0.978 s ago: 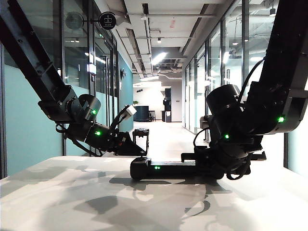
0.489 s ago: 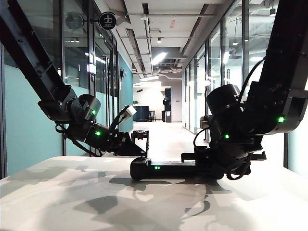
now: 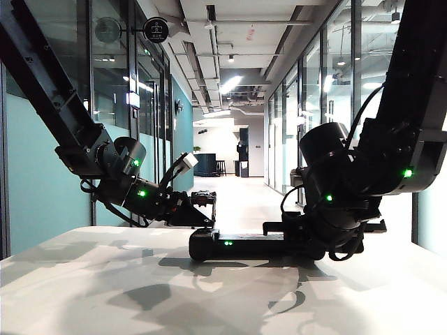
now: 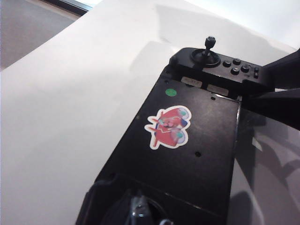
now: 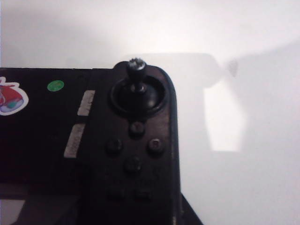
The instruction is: Push the left joystick on the remote control sitting on the white table backward to make the robot dog back up in a straight line until it returns close to you.
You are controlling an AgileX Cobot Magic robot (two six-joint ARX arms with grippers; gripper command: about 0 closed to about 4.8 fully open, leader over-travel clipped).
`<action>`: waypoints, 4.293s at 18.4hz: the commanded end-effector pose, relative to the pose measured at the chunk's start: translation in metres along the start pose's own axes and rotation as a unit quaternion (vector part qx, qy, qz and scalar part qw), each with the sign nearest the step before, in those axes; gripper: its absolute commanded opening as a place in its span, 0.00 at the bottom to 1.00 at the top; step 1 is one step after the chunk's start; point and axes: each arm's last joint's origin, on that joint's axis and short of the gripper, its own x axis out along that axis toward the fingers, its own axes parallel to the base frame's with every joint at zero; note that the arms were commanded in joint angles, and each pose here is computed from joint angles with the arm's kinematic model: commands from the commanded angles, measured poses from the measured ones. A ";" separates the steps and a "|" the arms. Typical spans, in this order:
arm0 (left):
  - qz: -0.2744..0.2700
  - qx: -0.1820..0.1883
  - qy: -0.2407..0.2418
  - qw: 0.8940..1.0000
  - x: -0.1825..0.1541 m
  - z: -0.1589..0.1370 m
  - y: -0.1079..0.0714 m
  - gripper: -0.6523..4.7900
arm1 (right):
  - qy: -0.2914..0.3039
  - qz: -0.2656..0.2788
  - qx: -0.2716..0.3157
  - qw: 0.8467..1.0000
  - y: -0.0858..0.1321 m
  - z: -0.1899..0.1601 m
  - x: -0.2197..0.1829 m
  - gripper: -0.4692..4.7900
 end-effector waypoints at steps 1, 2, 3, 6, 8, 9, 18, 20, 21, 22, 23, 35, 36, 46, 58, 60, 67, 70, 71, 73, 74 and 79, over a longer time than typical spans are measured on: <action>-0.010 0.001 -0.002 1.000 0.001 0.002 -0.002 0.11 | -0.021 0.000 0.009 1.000 0.001 0.007 -0.001 0.48; -0.010 0.001 -0.002 1.000 0.001 0.002 -0.002 0.11 | -0.021 0.000 0.009 1.000 0.001 0.007 -0.001 0.48; -0.010 0.001 -0.002 1.000 0.001 0.002 -0.002 0.11 | -0.021 0.000 0.009 1.000 0.001 0.007 -0.001 0.48; -0.009 0.001 -0.002 1.000 0.001 0.002 -0.002 0.11 | -0.021 0.000 0.009 1.000 0.001 0.007 -0.001 0.48; -0.009 0.001 -0.002 1.000 0.001 0.002 -0.002 0.11 | -0.021 0.000 0.009 1.000 0.001 0.007 -0.001 0.48; -0.010 0.001 -0.002 1.000 0.001 0.002 -0.002 0.11 | -0.021 0.000 0.009 1.000 0.001 0.007 0.000 0.48; -0.009 0.001 -0.002 1.000 0.001 0.002 -0.002 0.11 | -0.021 0.000 0.010 1.000 0.000 0.007 0.000 0.48; -0.009 0.001 -0.002 1.000 0.001 0.002 -0.002 0.11 | -0.021 0.000 0.010 1.000 0.000 0.007 0.000 0.48; -0.009 0.001 -0.002 1.000 0.001 0.002 -0.002 0.11 | -0.021 0.000 0.010 1.000 0.000 0.007 0.000 0.48; -0.009 0.001 -0.002 1.000 0.001 0.002 -0.002 0.11 | -0.021 0.000 0.010 1.000 0.000 0.007 0.000 0.48; -0.009 0.002 -0.003 1.000 0.001 0.002 -0.002 0.11 | -0.021 0.000 0.010 1.000 0.000 0.007 0.000 0.48; -0.009 0.002 -0.003 1.000 0.001 0.002 -0.002 0.11 | -0.021 0.000 0.010 1.000 0.000 0.007 0.000 0.48; -0.009 0.002 -0.003 1.000 0.001 0.003 -0.001 0.11 | -0.021 0.000 0.010 1.000 0.000 0.007 0.000 0.48; 0.218 -0.030 0.025 0.975 -0.009 0.024 0.011 0.11 | -0.021 0.000 0.006 1.000 0.000 0.007 0.000 0.48; 0.356 -0.129 -0.022 0.925 -0.071 0.129 -0.026 0.11 | -0.018 0.013 0.006 1.000 0.001 0.007 0.000 0.49; 0.361 -0.127 -0.021 0.924 -0.081 0.146 -0.039 0.11 | -0.018 0.012 0.005 1.000 0.001 0.007 0.000 0.66; 0.363 -0.113 -0.034 0.924 -0.104 0.179 -0.064 0.11 | -0.003 0.009 -0.017 1.000 0.000 0.006 -0.002 0.70; 0.375 -0.110 -0.033 0.920 -0.109 0.184 -0.068 0.11 | 0.000 0.008 -0.018 1.000 -0.002 0.014 -0.014 0.70; 0.376 -0.110 -0.034 0.920 -0.111 0.186 -0.069 0.11 | -0.004 0.009 -0.016 1.000 -0.003 0.017 -0.019 0.70; 0.381 -0.111 -0.032 0.917 -0.115 0.189 -0.073 0.11 | -0.010 0.010 -0.015 1.000 -0.005 0.022 -0.028 0.70; 0.390 -0.113 -0.028 0.914 -0.118 0.192 -0.076 0.11 | -0.014 0.011 -0.016 1.000 -0.006 0.024 -0.033 0.70; 0.440 -0.116 -0.029 0.890 -0.142 0.212 -0.097 0.11 | -0.024 0.012 -0.021 0.999 -0.015 0.036 -0.066 0.27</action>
